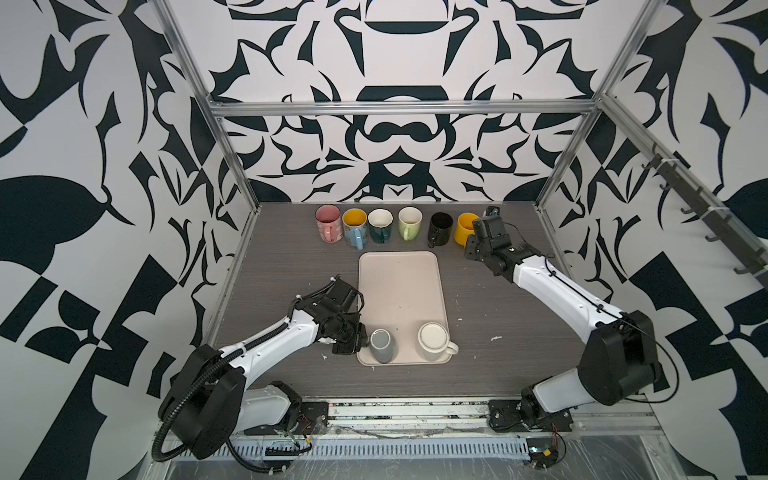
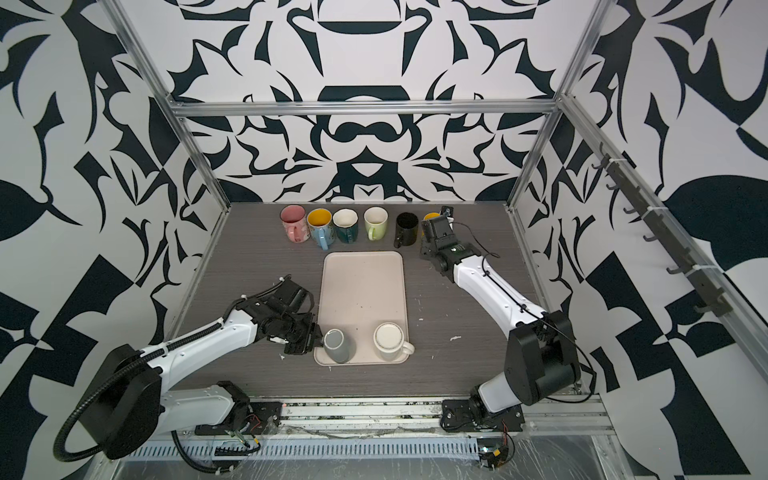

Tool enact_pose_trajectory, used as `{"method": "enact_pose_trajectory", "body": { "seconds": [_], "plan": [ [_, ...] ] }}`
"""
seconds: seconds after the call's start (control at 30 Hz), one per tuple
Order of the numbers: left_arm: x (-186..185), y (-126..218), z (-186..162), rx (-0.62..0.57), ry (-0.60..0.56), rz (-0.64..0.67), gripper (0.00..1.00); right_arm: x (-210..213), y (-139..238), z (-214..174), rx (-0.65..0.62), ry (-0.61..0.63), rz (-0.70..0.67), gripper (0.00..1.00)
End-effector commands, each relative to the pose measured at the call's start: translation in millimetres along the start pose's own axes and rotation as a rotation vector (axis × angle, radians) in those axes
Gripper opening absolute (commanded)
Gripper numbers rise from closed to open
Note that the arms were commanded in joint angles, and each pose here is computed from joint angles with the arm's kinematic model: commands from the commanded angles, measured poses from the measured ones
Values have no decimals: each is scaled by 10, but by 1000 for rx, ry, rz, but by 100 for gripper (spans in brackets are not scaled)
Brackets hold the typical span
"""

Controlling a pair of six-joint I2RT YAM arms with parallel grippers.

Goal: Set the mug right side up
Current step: 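Close the left gripper on the grey mug's handle and lift it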

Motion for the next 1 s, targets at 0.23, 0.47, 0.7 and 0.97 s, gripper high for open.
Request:
{"method": "enact_pose_trajectory", "body": {
  "seconds": [0.23,0.47,0.7,0.97],
  "plan": [
    [-365,63,-152,123,-91,-290,0,-8,108,63,-32,-19,10,50],
    [-454,366,-71,75,-160,-448,0,-23,190,66,-35,-23,21,49],
    [-506,599,-48,21,-258,-557,0,35,258,104,-51,-58,81,47],
    [-636,787,-118,-27,-382,-638,0,97,313,128,-57,-62,126,44]
  ]
}}
Point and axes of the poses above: each gripper's point midway between its finger pads, its own y axis back along the fingers, its own x axis along the line the jaws close on, z = x × y, the point moved 3 cm from there along y, back along the fingers, and after that the axes turned 11 degrees about y, right-handed, at the moved point
